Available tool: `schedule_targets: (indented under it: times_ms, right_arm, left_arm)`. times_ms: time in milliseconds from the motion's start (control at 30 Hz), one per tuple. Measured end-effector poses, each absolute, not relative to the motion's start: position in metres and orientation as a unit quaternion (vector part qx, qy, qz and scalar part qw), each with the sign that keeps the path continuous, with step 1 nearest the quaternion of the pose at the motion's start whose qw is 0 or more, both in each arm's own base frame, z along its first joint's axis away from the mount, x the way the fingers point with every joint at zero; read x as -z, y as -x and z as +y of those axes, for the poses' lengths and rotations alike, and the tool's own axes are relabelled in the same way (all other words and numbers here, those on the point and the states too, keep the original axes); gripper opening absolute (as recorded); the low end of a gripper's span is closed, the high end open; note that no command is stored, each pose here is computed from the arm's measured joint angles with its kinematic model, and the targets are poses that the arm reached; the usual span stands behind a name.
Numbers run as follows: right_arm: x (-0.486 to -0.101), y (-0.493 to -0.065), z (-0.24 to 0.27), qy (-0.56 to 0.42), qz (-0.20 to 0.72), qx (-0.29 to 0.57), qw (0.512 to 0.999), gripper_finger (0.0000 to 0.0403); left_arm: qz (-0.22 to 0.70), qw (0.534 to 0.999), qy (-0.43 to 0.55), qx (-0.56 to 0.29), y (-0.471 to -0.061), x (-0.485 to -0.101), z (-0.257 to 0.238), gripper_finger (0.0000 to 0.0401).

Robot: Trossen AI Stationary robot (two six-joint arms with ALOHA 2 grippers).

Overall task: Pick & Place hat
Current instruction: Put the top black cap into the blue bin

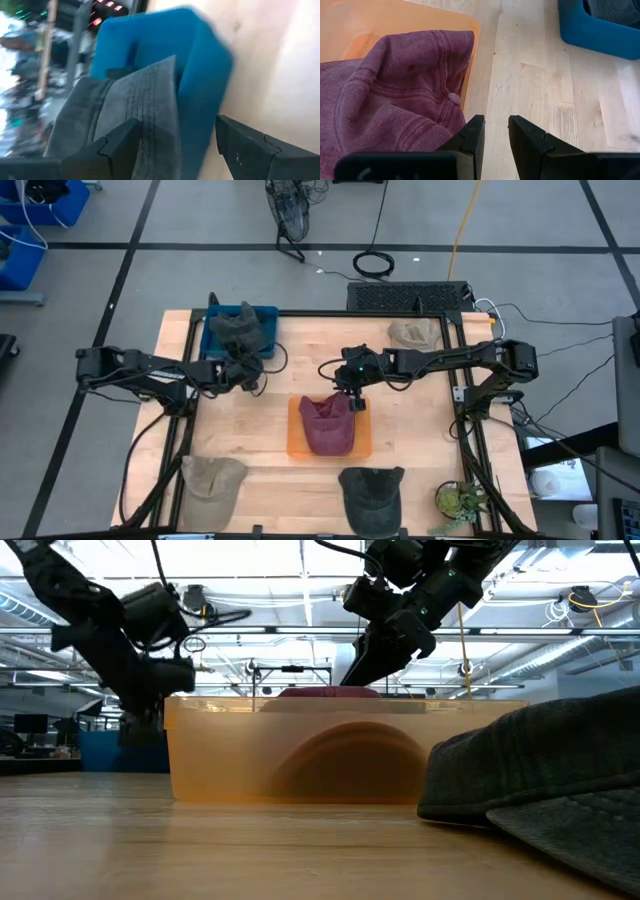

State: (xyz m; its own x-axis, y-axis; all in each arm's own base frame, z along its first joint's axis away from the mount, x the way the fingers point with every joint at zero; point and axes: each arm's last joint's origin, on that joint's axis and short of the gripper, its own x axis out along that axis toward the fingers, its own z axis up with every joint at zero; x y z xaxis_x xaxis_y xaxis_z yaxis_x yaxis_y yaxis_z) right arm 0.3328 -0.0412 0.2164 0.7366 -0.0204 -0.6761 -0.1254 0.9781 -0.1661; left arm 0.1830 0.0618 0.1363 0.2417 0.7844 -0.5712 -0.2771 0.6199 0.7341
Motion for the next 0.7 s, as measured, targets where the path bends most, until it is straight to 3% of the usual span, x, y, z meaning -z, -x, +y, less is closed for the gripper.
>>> schedule_targets:
  times_ms: [700]
  right_arm:
    - [-0.216, -0.333, -0.041, 0.097, 0.362, -0.027, 0.927, 0.0075]
  left_arm:
    - [0.494, 0.692, -0.336, -0.405, -0.188, -0.140, 0.052, 0.0254]
